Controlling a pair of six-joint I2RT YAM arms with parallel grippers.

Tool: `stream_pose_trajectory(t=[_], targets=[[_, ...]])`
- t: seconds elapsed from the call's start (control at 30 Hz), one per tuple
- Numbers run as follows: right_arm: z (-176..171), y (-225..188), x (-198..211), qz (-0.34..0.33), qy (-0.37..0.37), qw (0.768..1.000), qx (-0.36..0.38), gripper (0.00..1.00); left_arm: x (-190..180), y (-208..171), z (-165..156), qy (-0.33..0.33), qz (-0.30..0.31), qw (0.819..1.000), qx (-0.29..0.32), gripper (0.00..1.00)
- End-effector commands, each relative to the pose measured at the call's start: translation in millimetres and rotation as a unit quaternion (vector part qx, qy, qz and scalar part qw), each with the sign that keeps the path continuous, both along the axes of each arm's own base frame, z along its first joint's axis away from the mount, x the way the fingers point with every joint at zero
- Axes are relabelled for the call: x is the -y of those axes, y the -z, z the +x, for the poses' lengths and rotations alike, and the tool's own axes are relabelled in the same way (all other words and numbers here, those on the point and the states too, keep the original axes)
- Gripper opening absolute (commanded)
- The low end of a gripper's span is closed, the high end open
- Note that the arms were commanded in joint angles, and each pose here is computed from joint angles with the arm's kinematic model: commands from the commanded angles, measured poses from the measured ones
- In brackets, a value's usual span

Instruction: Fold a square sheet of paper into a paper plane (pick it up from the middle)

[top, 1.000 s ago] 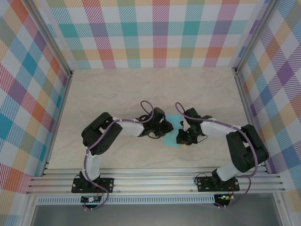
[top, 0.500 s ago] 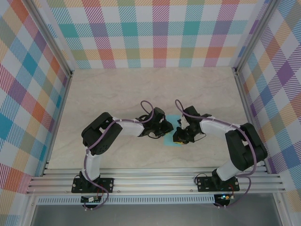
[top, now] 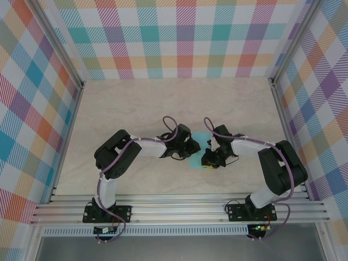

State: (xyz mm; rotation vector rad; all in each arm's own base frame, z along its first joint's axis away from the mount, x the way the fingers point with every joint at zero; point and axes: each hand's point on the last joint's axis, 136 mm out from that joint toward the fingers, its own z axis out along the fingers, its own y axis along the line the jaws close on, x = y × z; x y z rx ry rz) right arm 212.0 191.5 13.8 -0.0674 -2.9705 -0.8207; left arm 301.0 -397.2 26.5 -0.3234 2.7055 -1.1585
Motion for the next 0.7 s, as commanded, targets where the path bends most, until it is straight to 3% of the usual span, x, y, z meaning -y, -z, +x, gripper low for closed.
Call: stream_pose_trajectory(t=[0.0,0.67], targets=[[-14.7,6.6,12.8,-0.021,0.015,0.999,-0.027,0.19,-7.4,23.6,-10.6,0.009,0.039,0.999,-0.018,0.21],[-18.6,17.4,36.3,0.003,0.090,0.993,-0.076,0.18,-5.8,22.4,-8.9,0.012,0.038,0.999,-0.014,0.20]])
